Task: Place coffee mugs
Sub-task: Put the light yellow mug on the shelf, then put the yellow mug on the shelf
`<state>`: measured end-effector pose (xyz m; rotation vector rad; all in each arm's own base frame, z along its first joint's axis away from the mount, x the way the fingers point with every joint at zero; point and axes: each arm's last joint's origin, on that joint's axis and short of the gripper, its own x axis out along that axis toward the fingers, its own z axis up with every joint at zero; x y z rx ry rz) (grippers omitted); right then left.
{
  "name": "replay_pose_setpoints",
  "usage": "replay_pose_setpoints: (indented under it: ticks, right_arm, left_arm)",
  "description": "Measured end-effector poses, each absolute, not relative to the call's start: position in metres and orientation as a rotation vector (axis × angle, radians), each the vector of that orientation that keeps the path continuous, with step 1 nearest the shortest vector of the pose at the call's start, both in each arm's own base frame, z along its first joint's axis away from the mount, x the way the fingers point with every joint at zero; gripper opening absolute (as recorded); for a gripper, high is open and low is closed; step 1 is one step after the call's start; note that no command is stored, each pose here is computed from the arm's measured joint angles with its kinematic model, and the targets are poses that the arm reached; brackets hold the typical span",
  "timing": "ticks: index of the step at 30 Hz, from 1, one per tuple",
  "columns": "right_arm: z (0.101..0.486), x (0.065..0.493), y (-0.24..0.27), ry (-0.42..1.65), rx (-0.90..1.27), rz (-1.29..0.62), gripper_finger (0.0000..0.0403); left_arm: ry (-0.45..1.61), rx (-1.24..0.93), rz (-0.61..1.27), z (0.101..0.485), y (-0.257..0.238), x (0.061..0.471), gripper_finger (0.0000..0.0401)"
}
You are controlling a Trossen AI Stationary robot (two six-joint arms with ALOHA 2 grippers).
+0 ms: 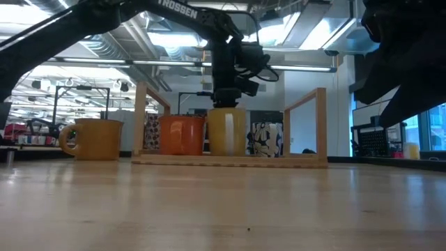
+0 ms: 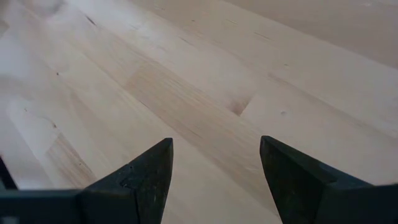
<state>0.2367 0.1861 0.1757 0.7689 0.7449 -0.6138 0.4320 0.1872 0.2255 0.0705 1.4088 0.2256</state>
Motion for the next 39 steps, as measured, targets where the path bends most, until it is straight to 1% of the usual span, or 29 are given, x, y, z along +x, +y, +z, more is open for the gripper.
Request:
replay_pose_setpoints:
  ticks: [4,10,12,18,25,27,33,39]
  right_arm:
    - [0.176,0.237,0.186,0.744,0.771,-0.612,0.0229]
    - [0.176,0.237,0.186,0.744,0.772,-0.612,0.0229]
    - [0.176,0.237,0.186,0.742,0.773,-0.611,0.0229]
    - [0.176,0.237,0.186,0.74,0.773,-0.611,0.0229]
    - [0.176,0.237,0.187,0.743,0.762,-0.605,0.0229]
    - [0.176,0.237,0.187,0.745,0.751,-0.598,0.0229]
    - [0.176,0.238,0.187,0.747,0.734,-0.581,0.0229]
    - [0.176,0.238,0.187,0.752,0.73,-0.581,0.0229]
  left_arm:
    - [1.402,0.058,0.191,0.225,0.187,0.432,0.006]
    - [1.399,0.088,0.172,0.226,0.185,0.434,0.0104]
    - [1.412,0.122,0.196,0.228,0.184,0.434,0.0116]
    - [1.409,0.177,0.241,0.259,0.175,0.434,0.0122]
    - [1.323,0.176,0.297,0.299,0.165,0.425,0.0123]
    - [1.322,0.135,0.293,0.311,0.164,0.415,0.0123]
    - [1.194,0.058,0.315,0.368,0.149,0.381,0.0123]
    - [1.129,0.008,0.394,0.408,0.146,0.326,0.0123]
